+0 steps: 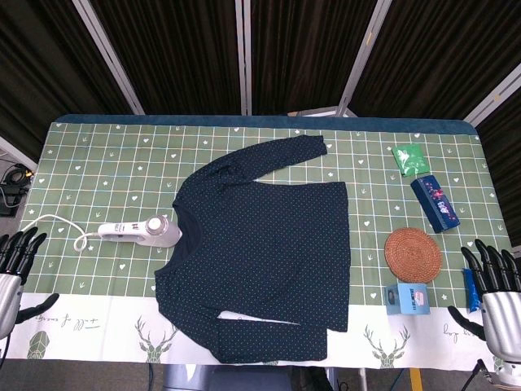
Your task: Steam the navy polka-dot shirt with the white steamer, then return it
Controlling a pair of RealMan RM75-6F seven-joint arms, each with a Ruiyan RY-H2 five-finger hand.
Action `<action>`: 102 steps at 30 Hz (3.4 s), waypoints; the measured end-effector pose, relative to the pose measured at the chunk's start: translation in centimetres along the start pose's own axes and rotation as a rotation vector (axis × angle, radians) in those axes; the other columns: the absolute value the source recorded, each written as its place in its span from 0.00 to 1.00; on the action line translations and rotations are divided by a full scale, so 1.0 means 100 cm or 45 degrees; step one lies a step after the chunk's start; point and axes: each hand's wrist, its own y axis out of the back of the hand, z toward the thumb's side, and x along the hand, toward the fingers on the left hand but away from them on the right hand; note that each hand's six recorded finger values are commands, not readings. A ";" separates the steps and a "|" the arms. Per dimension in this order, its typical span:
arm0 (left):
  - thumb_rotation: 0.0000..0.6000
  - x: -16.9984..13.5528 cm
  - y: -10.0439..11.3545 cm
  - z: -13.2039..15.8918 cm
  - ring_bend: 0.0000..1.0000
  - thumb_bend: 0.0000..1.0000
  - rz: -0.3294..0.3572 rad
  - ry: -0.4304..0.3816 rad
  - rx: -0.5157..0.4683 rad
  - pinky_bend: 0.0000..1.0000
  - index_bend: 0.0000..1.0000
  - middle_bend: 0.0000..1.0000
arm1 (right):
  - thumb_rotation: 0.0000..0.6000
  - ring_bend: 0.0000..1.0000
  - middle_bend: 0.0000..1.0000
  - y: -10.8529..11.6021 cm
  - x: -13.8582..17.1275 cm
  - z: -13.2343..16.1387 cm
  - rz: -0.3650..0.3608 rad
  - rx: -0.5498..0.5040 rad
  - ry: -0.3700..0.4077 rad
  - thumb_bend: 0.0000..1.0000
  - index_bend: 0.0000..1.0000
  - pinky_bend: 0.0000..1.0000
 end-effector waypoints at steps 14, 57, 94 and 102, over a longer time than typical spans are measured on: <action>1.00 0.030 -0.030 0.004 0.00 0.00 -0.116 -0.036 0.009 0.00 0.00 0.00 | 1.00 0.00 0.00 -0.001 -0.003 -0.003 0.024 -0.064 -0.010 0.00 0.00 0.00; 1.00 0.210 -0.166 0.055 0.37 0.31 -0.340 -0.054 0.071 0.37 0.13 0.31 | 1.00 0.00 0.00 -0.029 -0.021 -0.017 0.137 -0.010 -0.099 0.00 0.00 0.00; 1.00 0.211 -0.116 0.166 0.85 0.55 -0.158 -0.561 -0.144 1.00 0.93 0.87 | 1.00 0.00 0.00 -0.029 -0.024 -0.019 0.133 -0.015 -0.116 0.00 0.00 0.00; 1.00 0.211 -0.143 0.234 0.85 0.55 -0.266 -0.676 -0.146 1.00 0.93 0.87 | 1.00 0.00 0.00 -0.026 -0.025 -0.021 0.123 -0.011 -0.129 0.00 0.00 0.00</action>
